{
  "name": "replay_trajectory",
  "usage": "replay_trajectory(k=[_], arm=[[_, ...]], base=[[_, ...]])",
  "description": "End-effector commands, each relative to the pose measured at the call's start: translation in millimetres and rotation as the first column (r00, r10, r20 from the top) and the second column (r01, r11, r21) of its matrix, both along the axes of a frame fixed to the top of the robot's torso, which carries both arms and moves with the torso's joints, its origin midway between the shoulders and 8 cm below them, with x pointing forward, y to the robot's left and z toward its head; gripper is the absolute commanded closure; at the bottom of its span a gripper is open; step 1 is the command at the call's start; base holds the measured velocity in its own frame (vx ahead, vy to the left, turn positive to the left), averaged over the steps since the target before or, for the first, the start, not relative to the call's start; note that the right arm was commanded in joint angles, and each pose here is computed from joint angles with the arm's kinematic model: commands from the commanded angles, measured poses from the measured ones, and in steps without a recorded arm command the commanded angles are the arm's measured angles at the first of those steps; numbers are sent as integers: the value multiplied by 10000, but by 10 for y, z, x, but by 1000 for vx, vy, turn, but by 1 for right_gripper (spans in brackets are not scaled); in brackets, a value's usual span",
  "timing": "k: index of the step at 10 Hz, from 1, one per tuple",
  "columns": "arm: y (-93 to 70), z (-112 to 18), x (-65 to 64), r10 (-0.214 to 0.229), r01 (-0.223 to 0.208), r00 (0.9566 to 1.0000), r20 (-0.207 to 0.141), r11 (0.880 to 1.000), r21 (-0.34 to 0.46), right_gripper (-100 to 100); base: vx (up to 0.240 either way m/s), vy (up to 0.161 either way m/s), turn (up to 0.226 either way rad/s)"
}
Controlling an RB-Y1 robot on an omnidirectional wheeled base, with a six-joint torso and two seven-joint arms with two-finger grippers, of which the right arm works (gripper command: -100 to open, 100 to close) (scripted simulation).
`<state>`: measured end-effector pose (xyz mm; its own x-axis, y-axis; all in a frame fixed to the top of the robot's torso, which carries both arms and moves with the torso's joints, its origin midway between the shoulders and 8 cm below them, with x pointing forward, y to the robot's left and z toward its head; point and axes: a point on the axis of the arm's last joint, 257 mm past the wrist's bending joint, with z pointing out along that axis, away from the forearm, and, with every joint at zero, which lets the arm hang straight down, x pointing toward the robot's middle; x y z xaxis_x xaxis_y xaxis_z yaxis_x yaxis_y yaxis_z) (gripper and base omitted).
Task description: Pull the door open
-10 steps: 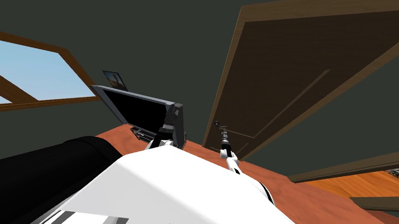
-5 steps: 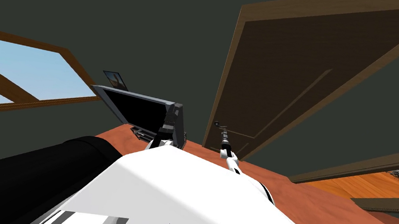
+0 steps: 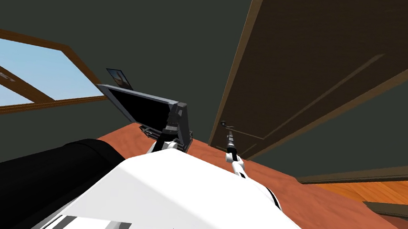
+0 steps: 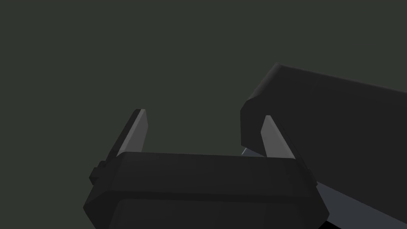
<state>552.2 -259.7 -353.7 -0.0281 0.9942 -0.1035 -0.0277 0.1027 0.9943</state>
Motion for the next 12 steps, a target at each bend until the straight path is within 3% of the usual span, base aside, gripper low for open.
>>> replay_trajectory(k=[1,6,9,12], arm=[[-38,1,-15,-75,75,10000,43,10000,-8,-100],[-229,23,-98,-463,463,9985,283,9989,-10,-100],[-392,40,-191,-848,848,9950,519,9964,13,-100],[-496,46,-264,-1120,1121,9915,668,9937,32,-100]], base=[[-205,-1,82],[-182,16,177],[-170,55,249],[-41,19,168]])
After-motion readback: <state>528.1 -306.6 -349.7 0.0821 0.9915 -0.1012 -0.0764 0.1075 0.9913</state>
